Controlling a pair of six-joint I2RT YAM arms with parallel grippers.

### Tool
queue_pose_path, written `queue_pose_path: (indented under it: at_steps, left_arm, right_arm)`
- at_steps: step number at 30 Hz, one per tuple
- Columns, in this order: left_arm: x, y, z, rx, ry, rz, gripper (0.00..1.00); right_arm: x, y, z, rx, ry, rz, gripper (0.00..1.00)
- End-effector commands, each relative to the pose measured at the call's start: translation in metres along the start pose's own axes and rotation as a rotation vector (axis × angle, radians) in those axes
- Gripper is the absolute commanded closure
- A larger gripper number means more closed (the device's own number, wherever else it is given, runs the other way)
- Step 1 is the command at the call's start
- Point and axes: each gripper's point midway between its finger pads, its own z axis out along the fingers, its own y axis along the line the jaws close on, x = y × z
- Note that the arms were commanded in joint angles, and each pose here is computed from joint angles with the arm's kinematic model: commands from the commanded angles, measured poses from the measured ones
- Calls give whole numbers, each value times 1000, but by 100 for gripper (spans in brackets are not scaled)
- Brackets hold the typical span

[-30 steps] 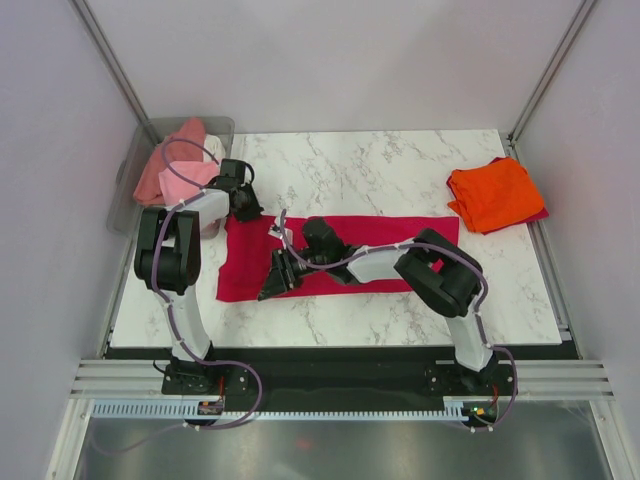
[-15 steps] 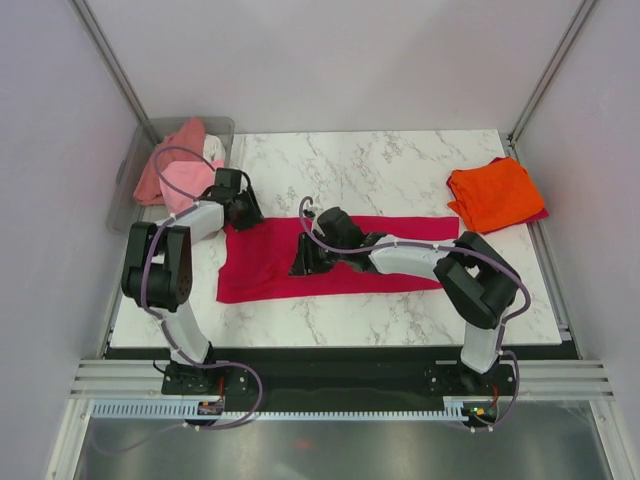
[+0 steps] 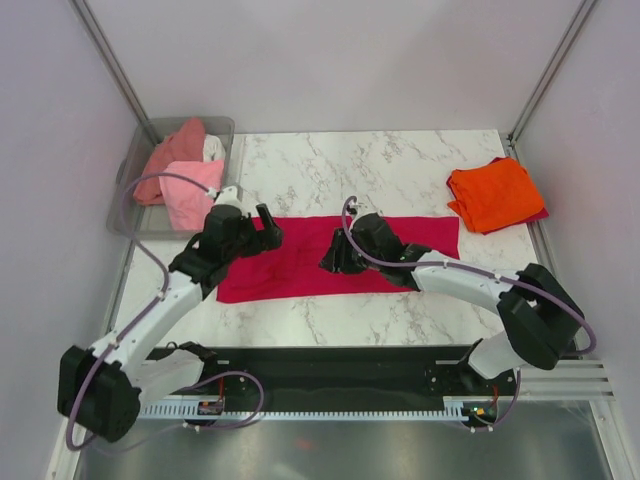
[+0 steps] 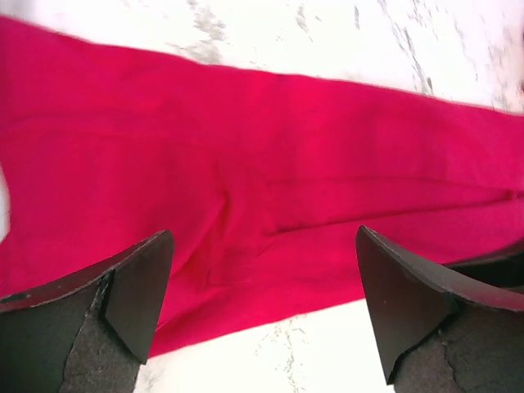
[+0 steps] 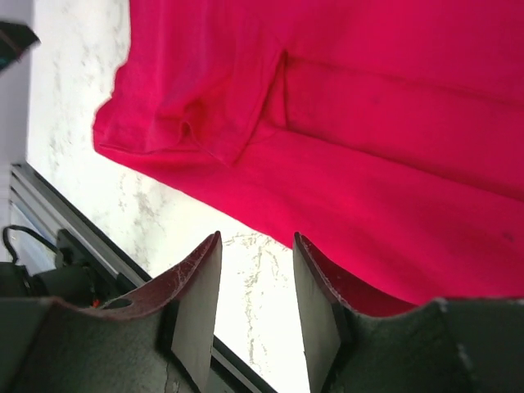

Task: Fold and stack the t-shirts
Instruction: Fold the tshirt

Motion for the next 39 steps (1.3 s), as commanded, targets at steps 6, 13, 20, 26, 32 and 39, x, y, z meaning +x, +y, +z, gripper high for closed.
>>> queue_pose_path:
  at_steps: [6, 13, 20, 26, 32, 39]
  left_arm:
    - [33, 53, -34, -121, -101, -150, 3]
    - [47, 65, -32, -158, -84, -198, 7]
    - [63, 72, -9, -158, 29, -269, 21]
    - [68, 84, 8, -213, 73, -306, 25]
    - [79, 96, 12, -243, 74, -350, 29]
    - [102, 115, 14, -270, 144, -452, 39]
  right_arm:
    - [-1, -7, -4, 70, -92, 187, 57]
    - [0, 21, 21, 61, -73, 237, 53]
    - [17, 36, 62, 68, 1, 257, 57]
    - [21, 40, 80, 58, 3, 293, 60]
    - [25, 39, 96, 67, 20, 311, 61]
    - [20, 42, 110, 62, 2, 328, 62]
